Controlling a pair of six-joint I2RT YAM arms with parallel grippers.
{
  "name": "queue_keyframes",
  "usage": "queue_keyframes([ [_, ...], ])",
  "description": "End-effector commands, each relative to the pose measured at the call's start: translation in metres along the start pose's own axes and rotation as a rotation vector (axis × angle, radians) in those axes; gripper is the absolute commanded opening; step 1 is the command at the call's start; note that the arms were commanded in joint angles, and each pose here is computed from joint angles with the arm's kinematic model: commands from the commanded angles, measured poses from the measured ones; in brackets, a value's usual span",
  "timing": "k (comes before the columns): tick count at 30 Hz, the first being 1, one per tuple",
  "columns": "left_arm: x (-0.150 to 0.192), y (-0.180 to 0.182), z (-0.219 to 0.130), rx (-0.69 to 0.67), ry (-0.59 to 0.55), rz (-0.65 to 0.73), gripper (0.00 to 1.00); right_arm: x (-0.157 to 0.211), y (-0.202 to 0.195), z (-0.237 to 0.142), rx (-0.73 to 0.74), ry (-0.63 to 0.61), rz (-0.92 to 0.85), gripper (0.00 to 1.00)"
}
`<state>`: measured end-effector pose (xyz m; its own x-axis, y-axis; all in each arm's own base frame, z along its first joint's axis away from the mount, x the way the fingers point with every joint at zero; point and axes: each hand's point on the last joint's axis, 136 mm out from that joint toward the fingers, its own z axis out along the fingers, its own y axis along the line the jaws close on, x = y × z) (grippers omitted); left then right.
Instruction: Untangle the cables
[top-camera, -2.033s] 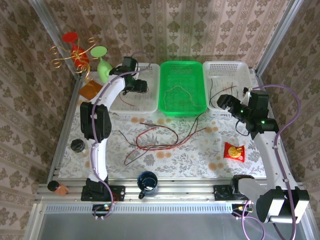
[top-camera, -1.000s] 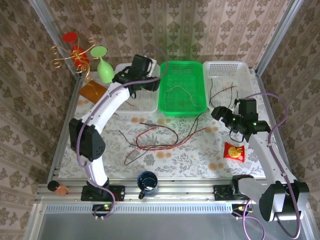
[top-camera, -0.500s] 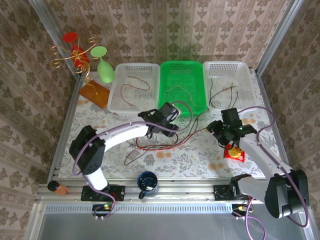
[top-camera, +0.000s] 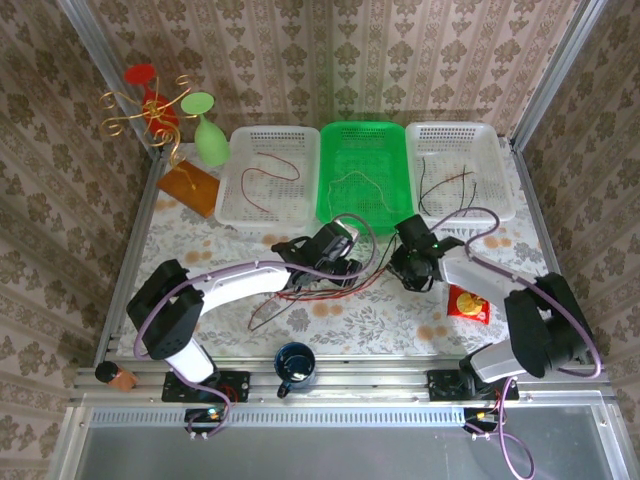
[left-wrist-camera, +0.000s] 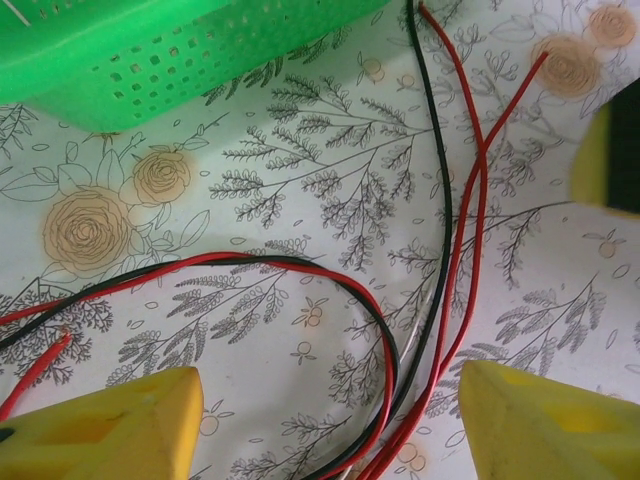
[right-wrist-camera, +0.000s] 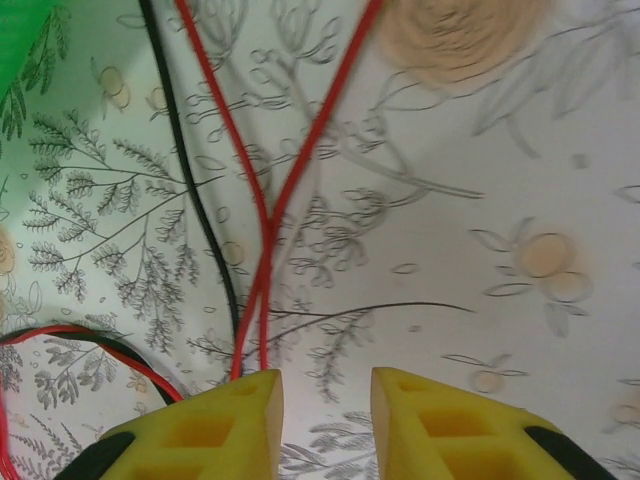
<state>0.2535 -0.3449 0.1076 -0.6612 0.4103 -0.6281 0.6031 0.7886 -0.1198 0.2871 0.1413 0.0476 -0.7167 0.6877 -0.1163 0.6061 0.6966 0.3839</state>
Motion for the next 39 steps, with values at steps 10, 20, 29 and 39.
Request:
queue_keyframes([
  [10,-0.011,0.028,-0.026,0.018,-0.043,-0.117,0.69,0.004,0.02,0.016,0.036,-0.026,-0.027,0.21],
  [20,-0.004,0.034,-0.028,0.01,-0.037,-0.121,0.69,0.015,0.028,0.03,0.03,0.008,-0.057,0.2],
  [29,-0.007,0.03,-0.029,0.017,-0.033,-0.117,0.69,0.018,0.021,0.043,0.066,0.017,-0.064,0.19],
  [39,-0.007,0.03,-0.037,0.017,-0.036,-0.121,0.69,0.015,0.024,0.037,0.028,-0.011,-0.065,0.0],
])
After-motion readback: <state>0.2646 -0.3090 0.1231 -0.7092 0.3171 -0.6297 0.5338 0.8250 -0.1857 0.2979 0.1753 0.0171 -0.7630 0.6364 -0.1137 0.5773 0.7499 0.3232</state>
